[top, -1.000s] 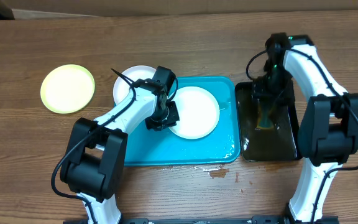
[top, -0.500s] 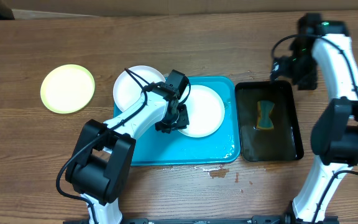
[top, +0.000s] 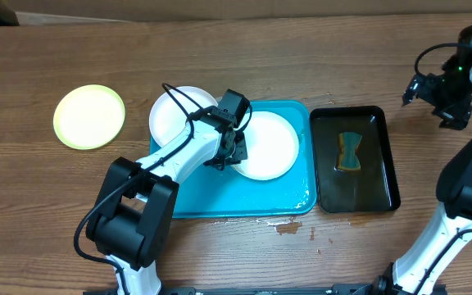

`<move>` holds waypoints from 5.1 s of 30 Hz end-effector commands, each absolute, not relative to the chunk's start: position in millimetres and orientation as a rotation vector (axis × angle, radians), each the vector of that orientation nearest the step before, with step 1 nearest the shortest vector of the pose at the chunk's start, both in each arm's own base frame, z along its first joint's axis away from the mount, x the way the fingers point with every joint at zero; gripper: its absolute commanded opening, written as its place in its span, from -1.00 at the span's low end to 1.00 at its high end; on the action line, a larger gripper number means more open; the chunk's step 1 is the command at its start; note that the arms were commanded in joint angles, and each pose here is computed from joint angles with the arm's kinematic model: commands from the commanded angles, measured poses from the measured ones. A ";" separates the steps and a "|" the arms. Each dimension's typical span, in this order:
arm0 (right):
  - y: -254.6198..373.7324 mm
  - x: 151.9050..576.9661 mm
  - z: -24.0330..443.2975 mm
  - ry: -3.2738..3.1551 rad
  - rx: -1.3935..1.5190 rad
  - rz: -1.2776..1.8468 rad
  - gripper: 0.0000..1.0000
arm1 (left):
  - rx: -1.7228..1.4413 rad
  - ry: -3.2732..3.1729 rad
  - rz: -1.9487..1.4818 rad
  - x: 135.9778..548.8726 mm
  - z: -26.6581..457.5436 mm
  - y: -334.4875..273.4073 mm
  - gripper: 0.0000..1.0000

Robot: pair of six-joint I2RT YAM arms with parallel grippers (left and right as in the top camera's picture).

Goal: Clean dirty plates on tray and stack at the side
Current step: 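Lift the white plate with left gripper and swing it left, then lower white plate onto the yellow plate and release, then move left gripper to the remaining white plate rim on tray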

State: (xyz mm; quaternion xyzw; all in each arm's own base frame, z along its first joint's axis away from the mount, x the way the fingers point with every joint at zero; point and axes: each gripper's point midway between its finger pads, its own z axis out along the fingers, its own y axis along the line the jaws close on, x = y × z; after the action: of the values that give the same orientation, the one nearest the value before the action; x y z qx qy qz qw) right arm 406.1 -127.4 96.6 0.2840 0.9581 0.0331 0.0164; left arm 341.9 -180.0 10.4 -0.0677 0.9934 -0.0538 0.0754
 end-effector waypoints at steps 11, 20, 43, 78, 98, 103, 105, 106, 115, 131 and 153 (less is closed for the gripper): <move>-136.4 431.8 112.7 2.847 0.851 0.099 1.00 | -0.082 2.989 -0.095 345.9 28.2 -159.4 -0.92; -137.0 433.7 112.9 2.840 0.849 0.099 1.00 | 0.080 2.752 -0.203 381.4 119.1 -168.5 -0.92; -137.0 433.7 113.0 2.839 0.849 0.099 1.00 | 0.628 1.955 0.280 368.4 257.6 -317.4 -0.92; -137.1 433.7 113.0 2.839 0.849 0.099 1.00 | 0.633 1.773 0.338 332.2 249.7 -391.0 -0.92; -137.1 433.7 113.0 2.840 0.848 0.099 1.00 | -0.279 2.605 -0.690 443.6 190.8 -134.9 -0.92; -137.0 433.6 113.0 2.840 0.848 0.099 1.00 | -0.666 2.561 -0.550 449.2 180.4 0.0 -0.92; -137.0 433.6 113.0 2.840 0.848 0.099 1.00 | -0.808 2.523 -0.492 443.6 177.7 48.9 -0.91; -137.1 433.6 113.0 2.840 0.849 0.099 1.00 | -0.864 2.504 -0.467 440.1 176.8 68.6 -0.92; -137.1 433.7 113.0 2.839 0.849 0.099 1.00 | -1.241 2.371 -0.147 391.2 155.0 200.9 -0.91; -137.1 433.6 113.0 2.840 0.849 0.099 1.00 | -1.260 2.299 -0.029 386.0 100.3 223.9 -0.91; -137.1 433.7 113.0 2.840 0.848 0.099 1.00 | -1.246 2.258 0.006 399.4 72.9 237.0 -0.91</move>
State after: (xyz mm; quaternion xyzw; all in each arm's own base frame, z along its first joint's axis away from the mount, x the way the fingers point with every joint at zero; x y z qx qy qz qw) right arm 430.2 -136.5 98.8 0.2846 0.9557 0.0312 0.0687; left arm 399.2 236.0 84.5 -0.4599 0.8406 -0.0007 0.2859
